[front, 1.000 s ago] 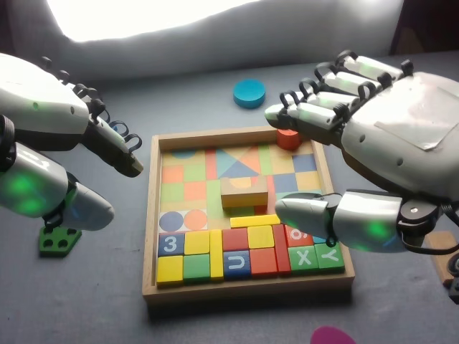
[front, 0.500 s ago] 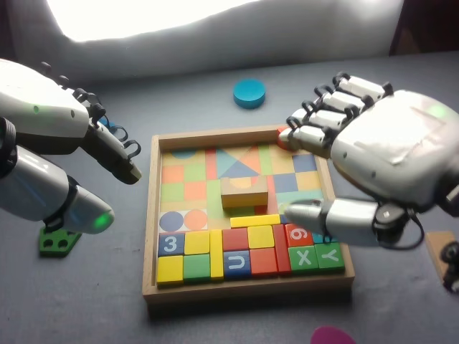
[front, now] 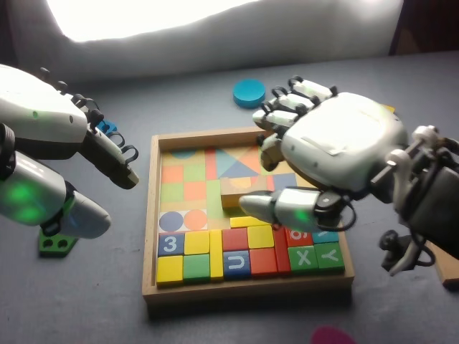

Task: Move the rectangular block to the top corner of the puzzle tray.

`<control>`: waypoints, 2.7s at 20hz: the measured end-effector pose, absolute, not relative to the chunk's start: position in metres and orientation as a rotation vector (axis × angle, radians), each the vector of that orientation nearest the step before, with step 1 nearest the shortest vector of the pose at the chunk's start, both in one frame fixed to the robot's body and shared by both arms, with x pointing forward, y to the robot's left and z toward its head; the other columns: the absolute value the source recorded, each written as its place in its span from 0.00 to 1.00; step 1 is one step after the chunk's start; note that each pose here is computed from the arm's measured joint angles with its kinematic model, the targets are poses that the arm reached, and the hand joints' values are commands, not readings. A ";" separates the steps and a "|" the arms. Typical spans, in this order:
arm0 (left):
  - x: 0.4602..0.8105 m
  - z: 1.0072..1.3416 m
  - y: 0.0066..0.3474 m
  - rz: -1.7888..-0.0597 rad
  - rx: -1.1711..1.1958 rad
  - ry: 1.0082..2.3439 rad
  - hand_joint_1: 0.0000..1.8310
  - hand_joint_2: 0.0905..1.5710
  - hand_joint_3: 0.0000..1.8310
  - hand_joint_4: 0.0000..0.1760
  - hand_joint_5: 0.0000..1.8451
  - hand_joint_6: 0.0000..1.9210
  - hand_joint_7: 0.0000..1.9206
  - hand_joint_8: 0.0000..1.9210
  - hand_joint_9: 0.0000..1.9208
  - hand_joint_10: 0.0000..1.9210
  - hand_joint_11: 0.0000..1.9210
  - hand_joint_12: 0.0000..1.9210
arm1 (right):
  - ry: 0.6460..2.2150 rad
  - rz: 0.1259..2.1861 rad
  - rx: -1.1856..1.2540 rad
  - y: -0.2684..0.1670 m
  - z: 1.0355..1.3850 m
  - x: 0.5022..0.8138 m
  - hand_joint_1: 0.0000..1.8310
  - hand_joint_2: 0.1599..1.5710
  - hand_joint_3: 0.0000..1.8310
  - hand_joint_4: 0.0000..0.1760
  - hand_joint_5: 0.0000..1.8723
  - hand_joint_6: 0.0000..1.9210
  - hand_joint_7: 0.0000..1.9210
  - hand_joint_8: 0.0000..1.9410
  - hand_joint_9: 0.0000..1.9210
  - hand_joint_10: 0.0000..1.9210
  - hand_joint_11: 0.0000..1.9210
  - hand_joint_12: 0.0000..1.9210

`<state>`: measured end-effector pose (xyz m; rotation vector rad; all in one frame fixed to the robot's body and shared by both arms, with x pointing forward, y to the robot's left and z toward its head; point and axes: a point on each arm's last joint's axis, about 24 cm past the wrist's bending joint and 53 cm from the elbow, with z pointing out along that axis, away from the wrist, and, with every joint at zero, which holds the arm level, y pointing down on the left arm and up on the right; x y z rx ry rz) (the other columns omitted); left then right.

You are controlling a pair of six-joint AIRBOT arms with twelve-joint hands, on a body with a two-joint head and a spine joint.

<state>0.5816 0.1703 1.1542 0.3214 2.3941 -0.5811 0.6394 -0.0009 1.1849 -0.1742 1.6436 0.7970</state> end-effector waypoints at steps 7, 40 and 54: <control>0.582 1.154 0.170 -0.583 0.319 2.393 0.11 0.81 0.00 0.12 0.23 0.01 0.21 0.00 0.21 0.00 0.05 0.42 | 1.636 0.820 -0.210 0.032 1.182 0.657 0.03 0.73 0.00 0.00 0.46 0.17 0.15 0.00 0.06 0.17 0.00 0.43; 0.581 1.155 0.171 -0.588 0.302 2.396 0.10 0.81 0.00 0.12 0.24 0.00 0.22 0.00 0.22 0.00 0.07 0.41 | 1.744 0.792 -0.177 -0.004 1.138 0.660 0.03 0.73 0.00 0.00 0.45 0.16 0.15 0.00 0.07 0.11 0.00 0.34; 0.581 1.155 0.170 -0.593 0.296 2.397 0.11 0.81 0.00 0.11 0.23 0.00 0.21 0.00 0.21 0.00 0.06 0.41 | 1.734 0.744 -0.217 -0.030 1.140 0.675 0.03 0.73 0.00 0.00 0.46 0.15 0.17 0.00 0.09 0.08 0.00 0.47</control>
